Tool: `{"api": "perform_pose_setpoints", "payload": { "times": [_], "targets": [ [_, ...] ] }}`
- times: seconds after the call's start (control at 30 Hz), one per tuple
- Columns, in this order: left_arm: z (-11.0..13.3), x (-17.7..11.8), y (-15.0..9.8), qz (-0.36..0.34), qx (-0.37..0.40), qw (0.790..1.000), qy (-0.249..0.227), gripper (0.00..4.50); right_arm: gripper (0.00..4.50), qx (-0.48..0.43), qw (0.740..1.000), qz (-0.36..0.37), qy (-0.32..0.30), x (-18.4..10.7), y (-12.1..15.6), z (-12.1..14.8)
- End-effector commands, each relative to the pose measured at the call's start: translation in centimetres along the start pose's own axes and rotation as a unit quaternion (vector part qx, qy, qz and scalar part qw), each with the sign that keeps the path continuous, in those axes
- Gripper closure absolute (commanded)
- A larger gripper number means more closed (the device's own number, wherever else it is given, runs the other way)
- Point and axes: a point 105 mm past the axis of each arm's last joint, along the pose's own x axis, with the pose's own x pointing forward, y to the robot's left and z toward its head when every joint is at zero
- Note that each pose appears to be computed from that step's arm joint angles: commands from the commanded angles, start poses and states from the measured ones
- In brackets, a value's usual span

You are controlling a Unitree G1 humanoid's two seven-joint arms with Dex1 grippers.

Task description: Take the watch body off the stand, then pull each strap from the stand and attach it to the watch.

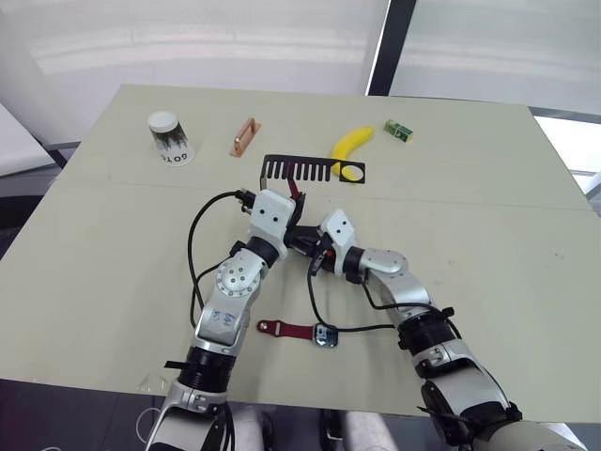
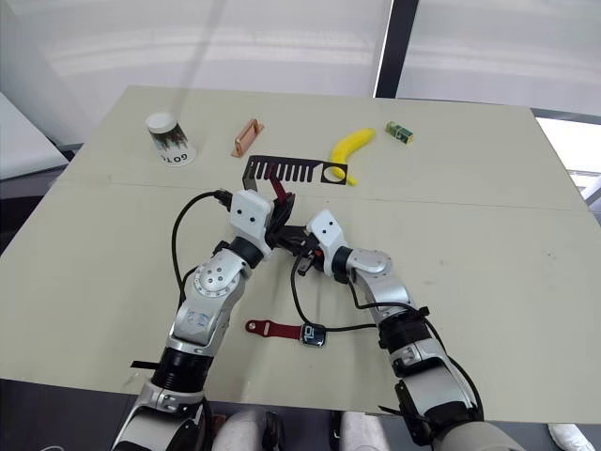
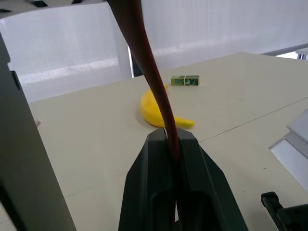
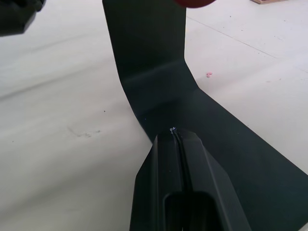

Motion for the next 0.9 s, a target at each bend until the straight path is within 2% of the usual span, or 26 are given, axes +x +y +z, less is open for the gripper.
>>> {"api": "perform_pose_setpoints", "payload": {
  "times": [0.03,0.37,0.47,0.6,0.8,0.9],
  "targets": [
    [2.7,0.1,0.5,0.011,0.017,0.998,-0.061,4.43,4.5,0.029,0.999,-0.004,0.033,-0.3,0.2,-2.1],
    [3.3,-0.7,0.9,0.002,0.025,0.997,-0.077,4.43,4.5,0.037,0.998,-0.019,0.049,-0.4,-0.2,-2.9],
    [3.7,-1.5,0.6,-0.016,0.02,0.996,-0.084,4.43,4.5,0.038,0.998,-0.022,0.048,-0.3,-0.3,-2.9],
    [4.9,-2.7,0.2,-0.043,-0.004,0.992,-0.119,4.43,4.5,0.035,0.998,-0.025,0.048,-0.3,-0.5,-2.8],
    [5.0,-4.6,0.2,-0.049,-0.004,0.992,-0.119,4.43,4.5,0.039,0.998,-0.032,0.038,0.0,-0.5,-2.7],
    [5.7,-5.7,0.2,-0.081,-0.028,0.988,-0.132,4.43,4.5,0.037,0.999,-0.031,0.025,0.0,-0.5,-2.1]
  ]
}}
